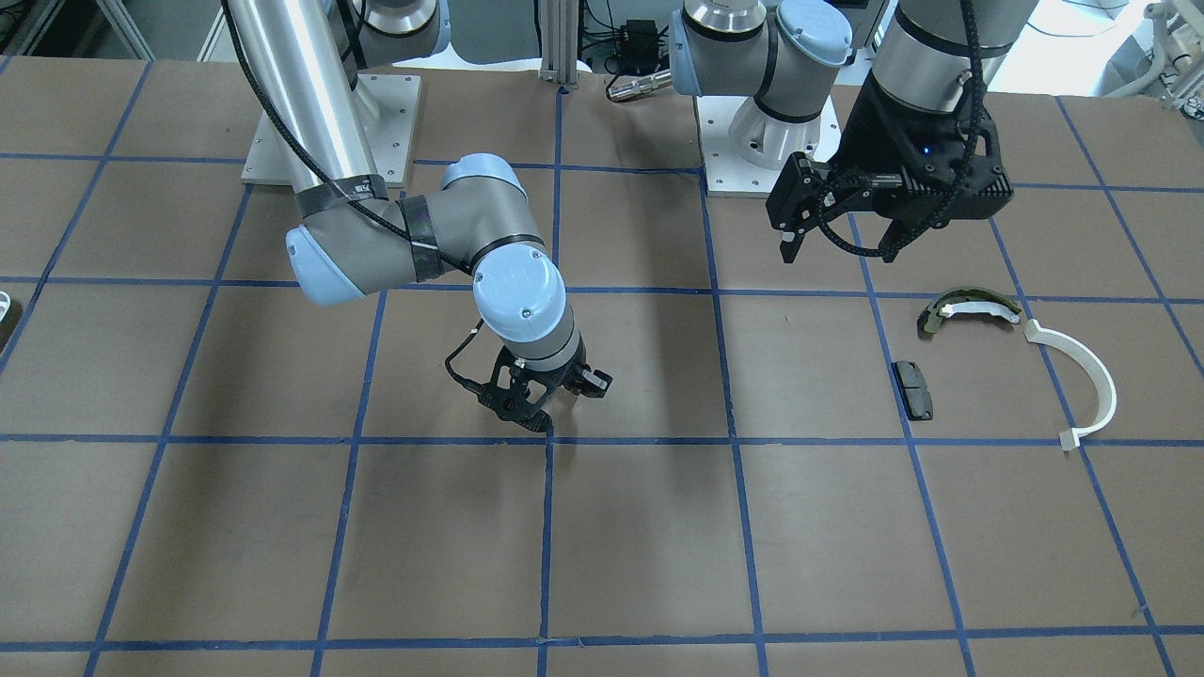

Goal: Place bearing gear from tray to pile

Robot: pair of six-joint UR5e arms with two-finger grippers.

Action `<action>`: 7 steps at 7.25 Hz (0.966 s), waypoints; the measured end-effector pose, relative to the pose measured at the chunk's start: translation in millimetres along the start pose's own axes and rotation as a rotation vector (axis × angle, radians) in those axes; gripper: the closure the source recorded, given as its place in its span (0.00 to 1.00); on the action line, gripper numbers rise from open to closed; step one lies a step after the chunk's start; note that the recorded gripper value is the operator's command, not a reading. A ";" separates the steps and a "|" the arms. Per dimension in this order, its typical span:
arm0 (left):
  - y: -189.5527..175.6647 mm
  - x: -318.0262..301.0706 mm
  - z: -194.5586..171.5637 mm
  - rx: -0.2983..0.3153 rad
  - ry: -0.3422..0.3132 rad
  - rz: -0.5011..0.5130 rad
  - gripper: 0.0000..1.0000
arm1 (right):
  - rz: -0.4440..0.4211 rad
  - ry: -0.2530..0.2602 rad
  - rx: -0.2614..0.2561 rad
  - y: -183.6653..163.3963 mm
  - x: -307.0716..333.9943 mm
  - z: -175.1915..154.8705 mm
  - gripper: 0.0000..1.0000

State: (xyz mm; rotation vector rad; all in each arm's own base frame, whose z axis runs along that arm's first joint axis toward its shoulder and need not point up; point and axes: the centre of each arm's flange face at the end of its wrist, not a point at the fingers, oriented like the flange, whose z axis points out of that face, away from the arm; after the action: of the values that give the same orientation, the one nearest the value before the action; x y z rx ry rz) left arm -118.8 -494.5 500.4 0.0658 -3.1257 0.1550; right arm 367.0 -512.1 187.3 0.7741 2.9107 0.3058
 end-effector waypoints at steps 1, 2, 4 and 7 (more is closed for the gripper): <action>-1.1 0.7 5.8 -0.012 0.000 0.002 0.00 | -0.005 -0.022 0.018 -0.8 -2.2 -4.2 0.00; -2.3 1.7 14.4 -0.027 -0.002 0.001 0.00 | -0.012 -0.041 0.037 -3.1 -4.1 -9.6 0.00; 0.4 5.5 30.9 -0.060 -0.003 -0.006 0.00 | -0.049 -0.066 0.071 -12.6 2.2 -33.9 0.00; 16.5 43.1 89.6 -0.086 0.000 0.021 0.00 | -0.176 -0.055 0.100 -83.8 93.1 -130.0 0.00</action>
State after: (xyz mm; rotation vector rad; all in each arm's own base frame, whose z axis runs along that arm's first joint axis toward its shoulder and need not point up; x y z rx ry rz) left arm -163.4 -488.8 410.2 0.0328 -3.1297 0.0213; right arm 225.6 -558.0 289.8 0.5236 2.9342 0.1203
